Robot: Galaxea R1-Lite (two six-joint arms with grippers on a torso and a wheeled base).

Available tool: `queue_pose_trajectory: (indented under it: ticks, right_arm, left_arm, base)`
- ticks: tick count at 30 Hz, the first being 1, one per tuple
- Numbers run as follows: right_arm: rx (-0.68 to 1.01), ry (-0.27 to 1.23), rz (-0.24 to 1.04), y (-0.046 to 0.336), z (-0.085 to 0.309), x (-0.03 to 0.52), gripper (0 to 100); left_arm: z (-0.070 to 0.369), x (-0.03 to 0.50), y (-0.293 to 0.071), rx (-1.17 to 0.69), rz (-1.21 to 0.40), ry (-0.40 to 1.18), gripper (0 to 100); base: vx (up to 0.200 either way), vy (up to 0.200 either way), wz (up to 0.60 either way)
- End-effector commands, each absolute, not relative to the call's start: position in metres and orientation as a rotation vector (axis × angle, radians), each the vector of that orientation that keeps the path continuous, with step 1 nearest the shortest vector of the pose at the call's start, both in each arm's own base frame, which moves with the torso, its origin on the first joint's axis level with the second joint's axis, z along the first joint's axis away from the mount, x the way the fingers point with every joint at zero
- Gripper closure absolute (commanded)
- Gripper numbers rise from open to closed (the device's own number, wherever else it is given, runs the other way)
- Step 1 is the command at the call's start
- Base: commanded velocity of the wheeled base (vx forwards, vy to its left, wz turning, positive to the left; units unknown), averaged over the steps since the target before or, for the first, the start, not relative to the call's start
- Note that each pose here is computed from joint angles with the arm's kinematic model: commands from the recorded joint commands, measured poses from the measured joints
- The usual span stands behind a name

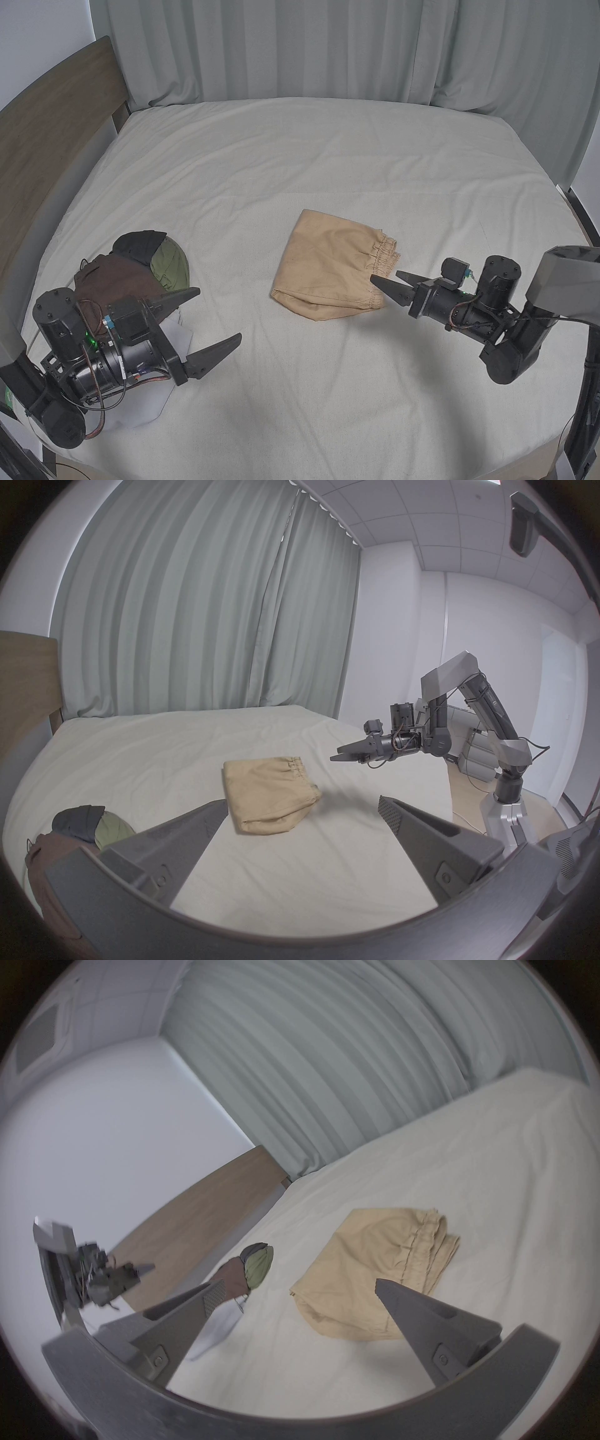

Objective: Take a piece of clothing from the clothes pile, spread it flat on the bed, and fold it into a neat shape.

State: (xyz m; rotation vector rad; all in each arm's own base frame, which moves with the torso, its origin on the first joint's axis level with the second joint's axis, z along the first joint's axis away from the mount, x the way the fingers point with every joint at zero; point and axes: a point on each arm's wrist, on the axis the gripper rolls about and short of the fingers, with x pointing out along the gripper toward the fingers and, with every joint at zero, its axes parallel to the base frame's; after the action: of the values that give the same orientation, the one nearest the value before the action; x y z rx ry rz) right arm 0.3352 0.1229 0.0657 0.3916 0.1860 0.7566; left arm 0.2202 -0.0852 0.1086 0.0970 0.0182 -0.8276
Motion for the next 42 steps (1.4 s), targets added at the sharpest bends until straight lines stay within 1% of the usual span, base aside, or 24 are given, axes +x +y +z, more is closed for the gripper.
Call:
queue_pose_trajectory:
  ticks: [1, 4, 7, 11, 15, 21, 28, 34, 37, 38, 39, 42]
  right_arm:
    - [0.243, 0.09, 0.758, 0.106, 0.097, 0.298, 0]
    - [0.206, 0.062, 0.757, 0.101, 0.106, 0.286, 0]
    - [0.185, 0.023, 0.756, 0.094, 0.122, 0.266, 0]
    - [0.158, -0.014, 0.751, 0.089, 0.133, 0.252, 0]
    - [0.125, -0.069, 0.713, 0.081, 0.146, 0.231, 0]
    - [0.079, -0.167, 0.7, 0.068, 0.166, 0.192, 0]
    - [0.061, -0.278, 0.643, 0.045, 0.181, 0.148, 0]
    - [0.045, -0.382, 0.608, 0.032, 0.19, 0.115, 0]
    - [0.03, -0.433, 0.567, 0.024, 0.194, 0.094, 0]
    - [0.03, -0.435, 0.565, 0.024, 0.194, 0.093, 0]
    - [0.023, -0.453, 0.544, 0.02, 0.196, 0.081, 0]
    - [0.015, -0.467, 0.522, 0.016, 0.195, 0.06, 0]
  left_arm:
    - [0.124, 0.202, -0.088, 0.098, -0.863, -0.045, 0]
    - [0.127, 0.197, -0.091, 0.097, -0.882, -0.056, 0]
    - [0.123, 0.187, -0.091, 0.095, -0.903, -0.032, 0]
    - [0.122, 0.179, -0.088, 0.096, -0.905, -0.023, 0]
    - [0.133, 0.159, -0.087, 0.096, -0.943, -0.077, 0]
    - [0.15, 0.122, -0.086, 0.086, -1.034, -0.189, 0]
    - [0.162, 0.099, -0.071, 0.093, -1.009, -0.239, 0]
    - [0.165, 0.076, -0.055, 0.088, -0.908, -0.24, 0]
    - [0.161, 0.062, -0.04, 0.09, -0.787, -0.217, 0]
    - [0.161, 0.062, -0.039, 0.09, -0.779, -0.218, 0]
    - [0.158, 0.054, -0.03, 0.096, -0.706, -0.207, 0]
    - [0.154, 0.04, -0.02, 0.101, -0.604, -0.199, 0]
  base:
    - [0.0, 0.0, 0.0]
    - [0.0, 0.0, 0.0]
    - [0.0, 0.0, 0.0]
    - [0.0, 0.0, 0.0]
    - [0.0, 0.0, 0.0]
    - [0.0, 0.0, 0.0]
    - [0.0, 0.0, 0.0]
    - [0.0, 0.0, 0.0]
    - [0.0, 0.0, 0.0]
    - [0.0, 0.0, 0.0]
    - [0.0, 0.0, 0.0]
    - [0.0, 0.0, 0.0]
